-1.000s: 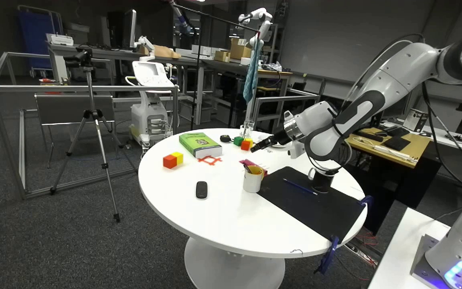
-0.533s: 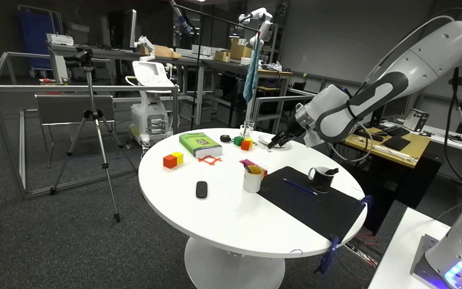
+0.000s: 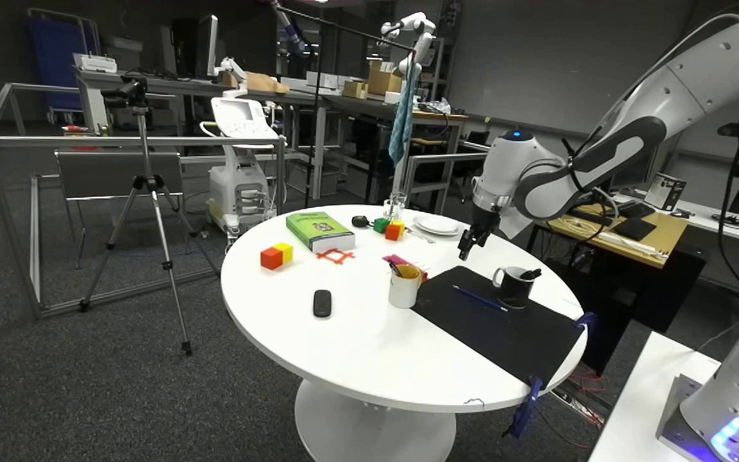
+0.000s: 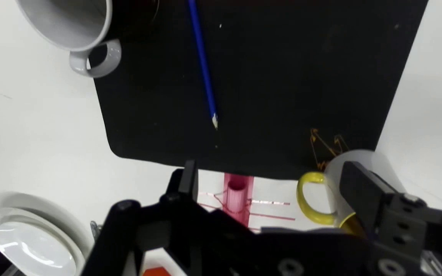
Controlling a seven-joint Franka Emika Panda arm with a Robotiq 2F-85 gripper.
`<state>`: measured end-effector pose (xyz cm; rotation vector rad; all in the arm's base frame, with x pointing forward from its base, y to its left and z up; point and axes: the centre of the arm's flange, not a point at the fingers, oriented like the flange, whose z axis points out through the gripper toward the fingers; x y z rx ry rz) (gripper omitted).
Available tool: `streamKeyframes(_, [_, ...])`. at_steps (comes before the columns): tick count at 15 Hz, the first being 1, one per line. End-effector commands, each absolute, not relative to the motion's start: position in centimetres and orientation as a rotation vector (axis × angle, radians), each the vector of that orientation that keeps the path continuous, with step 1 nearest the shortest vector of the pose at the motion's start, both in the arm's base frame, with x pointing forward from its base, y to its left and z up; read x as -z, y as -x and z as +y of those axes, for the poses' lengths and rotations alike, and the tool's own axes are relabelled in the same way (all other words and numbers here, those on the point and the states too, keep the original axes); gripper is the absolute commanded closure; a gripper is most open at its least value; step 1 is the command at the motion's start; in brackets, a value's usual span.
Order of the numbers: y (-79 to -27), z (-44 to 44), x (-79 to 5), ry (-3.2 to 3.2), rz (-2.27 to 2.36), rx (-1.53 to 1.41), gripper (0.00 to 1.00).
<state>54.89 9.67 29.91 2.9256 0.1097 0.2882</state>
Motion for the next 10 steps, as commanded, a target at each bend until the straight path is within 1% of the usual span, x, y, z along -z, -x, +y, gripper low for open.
streamKeyframes(1, [-54.8, 11.8, -30.3, -2.885, 0.152, -0.116, 0.0])
streamKeyframes(5, [-54.2, 13.0, -30.7, -2.927, 0.205, 0.001, 0.0])
streamKeyframes(10, [-54.9, 12.8, -33.5, -3.097, 0.28, 0.026, 0.0])
